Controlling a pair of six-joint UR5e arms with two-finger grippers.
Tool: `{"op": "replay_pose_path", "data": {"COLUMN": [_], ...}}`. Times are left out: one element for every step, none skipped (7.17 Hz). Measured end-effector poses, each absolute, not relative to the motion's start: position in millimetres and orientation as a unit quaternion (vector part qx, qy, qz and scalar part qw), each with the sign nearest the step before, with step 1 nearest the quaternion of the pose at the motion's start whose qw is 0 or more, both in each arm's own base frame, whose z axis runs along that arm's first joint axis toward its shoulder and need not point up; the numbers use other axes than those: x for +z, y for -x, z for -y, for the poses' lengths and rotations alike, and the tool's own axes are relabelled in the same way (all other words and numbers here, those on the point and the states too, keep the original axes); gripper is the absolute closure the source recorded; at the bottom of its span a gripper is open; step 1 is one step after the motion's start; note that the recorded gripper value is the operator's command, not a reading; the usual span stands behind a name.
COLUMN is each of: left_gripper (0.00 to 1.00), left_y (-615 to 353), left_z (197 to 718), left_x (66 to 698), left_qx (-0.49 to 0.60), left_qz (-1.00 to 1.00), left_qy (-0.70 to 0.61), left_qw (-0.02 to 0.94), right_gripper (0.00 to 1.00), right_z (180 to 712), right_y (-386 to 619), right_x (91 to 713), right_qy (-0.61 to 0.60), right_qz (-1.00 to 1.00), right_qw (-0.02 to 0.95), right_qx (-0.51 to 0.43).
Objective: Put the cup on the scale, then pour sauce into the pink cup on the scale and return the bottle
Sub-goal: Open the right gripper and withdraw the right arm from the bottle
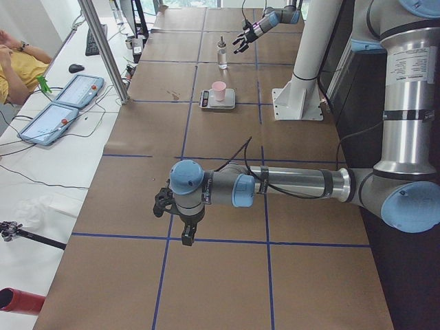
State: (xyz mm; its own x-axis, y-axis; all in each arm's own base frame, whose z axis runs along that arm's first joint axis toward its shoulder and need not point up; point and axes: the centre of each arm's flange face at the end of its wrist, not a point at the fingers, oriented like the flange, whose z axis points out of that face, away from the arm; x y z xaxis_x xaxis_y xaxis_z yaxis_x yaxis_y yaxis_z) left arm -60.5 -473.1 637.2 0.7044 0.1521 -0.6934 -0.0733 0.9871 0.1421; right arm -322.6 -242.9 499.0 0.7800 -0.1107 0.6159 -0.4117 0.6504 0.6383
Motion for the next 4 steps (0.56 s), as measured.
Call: {"op": "replay_pose_path", "data": {"left_gripper": [0.0,0.0,0.0,0.0], "left_y": [60,60,60,60], "left_z": [473,474,474,474], "left_x": [637,636,636,635], "left_qx": [0.061,0.061,0.062,0.062], "left_qz": [-0.38,-0.38,-0.38,-0.38], "left_qy": [-0.052,-0.053,-0.053,-0.054], "left_qw": [0.922,0.921,0.921,0.921], "right_gripper": [0.0,0.0,0.0,0.0], "right_z": [261,285,309,329], "right_y": [305,283,256,229], "right_x": [503,506,511,516], "right_qy": [-0.386,-0.358,-0.331,-0.305], "right_qz": [0.32,0.321,0.322,0.326], "right_qw": [0.862,0.875,0.885,0.894], "right_qx": [0.075,0.064,0.051,0.034]}}
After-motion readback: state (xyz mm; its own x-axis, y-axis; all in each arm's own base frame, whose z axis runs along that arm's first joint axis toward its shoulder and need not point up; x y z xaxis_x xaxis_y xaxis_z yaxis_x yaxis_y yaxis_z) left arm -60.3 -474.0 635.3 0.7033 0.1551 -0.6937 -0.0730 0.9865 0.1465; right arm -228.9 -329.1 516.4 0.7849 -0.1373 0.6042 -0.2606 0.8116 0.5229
